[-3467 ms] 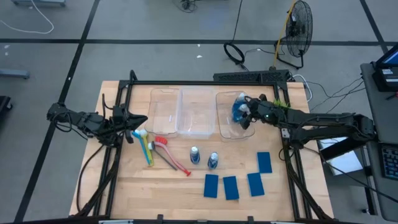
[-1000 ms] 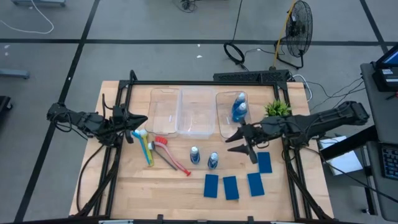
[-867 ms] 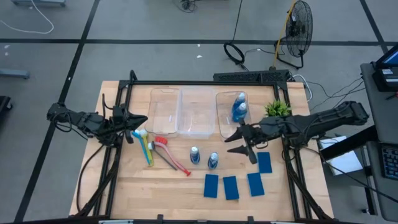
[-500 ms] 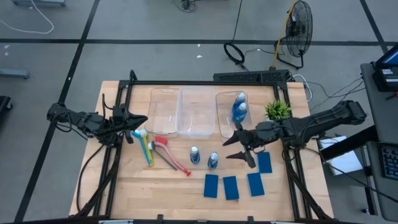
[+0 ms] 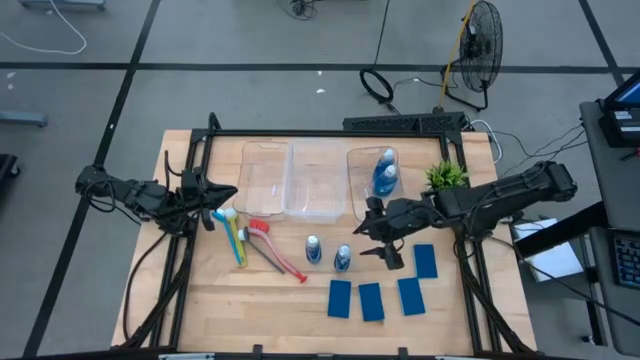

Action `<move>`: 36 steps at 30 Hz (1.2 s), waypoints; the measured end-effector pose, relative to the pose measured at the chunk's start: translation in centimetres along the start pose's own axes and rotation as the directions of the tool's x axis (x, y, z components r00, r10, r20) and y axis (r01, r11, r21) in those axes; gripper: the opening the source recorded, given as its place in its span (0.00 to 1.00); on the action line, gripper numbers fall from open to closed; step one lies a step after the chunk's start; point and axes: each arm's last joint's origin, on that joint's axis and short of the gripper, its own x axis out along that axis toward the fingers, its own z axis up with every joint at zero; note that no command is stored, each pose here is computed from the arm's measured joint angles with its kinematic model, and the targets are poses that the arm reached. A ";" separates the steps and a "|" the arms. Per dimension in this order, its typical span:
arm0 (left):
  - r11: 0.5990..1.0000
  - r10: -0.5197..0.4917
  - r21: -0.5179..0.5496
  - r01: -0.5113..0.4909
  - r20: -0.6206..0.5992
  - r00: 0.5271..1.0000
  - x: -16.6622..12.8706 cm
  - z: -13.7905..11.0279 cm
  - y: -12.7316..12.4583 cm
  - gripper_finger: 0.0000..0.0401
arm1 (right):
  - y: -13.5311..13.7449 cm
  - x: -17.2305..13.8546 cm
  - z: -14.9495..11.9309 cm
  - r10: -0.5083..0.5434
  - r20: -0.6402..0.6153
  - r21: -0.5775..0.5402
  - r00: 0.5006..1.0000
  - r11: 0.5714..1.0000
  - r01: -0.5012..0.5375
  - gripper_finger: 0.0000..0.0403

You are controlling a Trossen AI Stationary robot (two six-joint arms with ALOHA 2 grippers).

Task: Pick & Place Kitchen Sink Supplies
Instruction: Put the blue dishwashing liquid bottle into the right transparent bin

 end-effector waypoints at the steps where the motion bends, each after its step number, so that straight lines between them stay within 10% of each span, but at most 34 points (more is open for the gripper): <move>1: 1.000 0.000 0.000 0.000 0.000 1.000 0.0 0.0 0.0 0.08 | 0.0 0.1 0.3 -0.001 0.000 -0.010 1.000 1.000 0.001 0.64; 36: 1.000 0.001 0.006 -0.001 0.000 1.000 0.0 0.0 0.0 0.08 | -1.6 5.3 -0.7 0.032 -0.122 -0.064 0.992 0.997 -0.040 0.69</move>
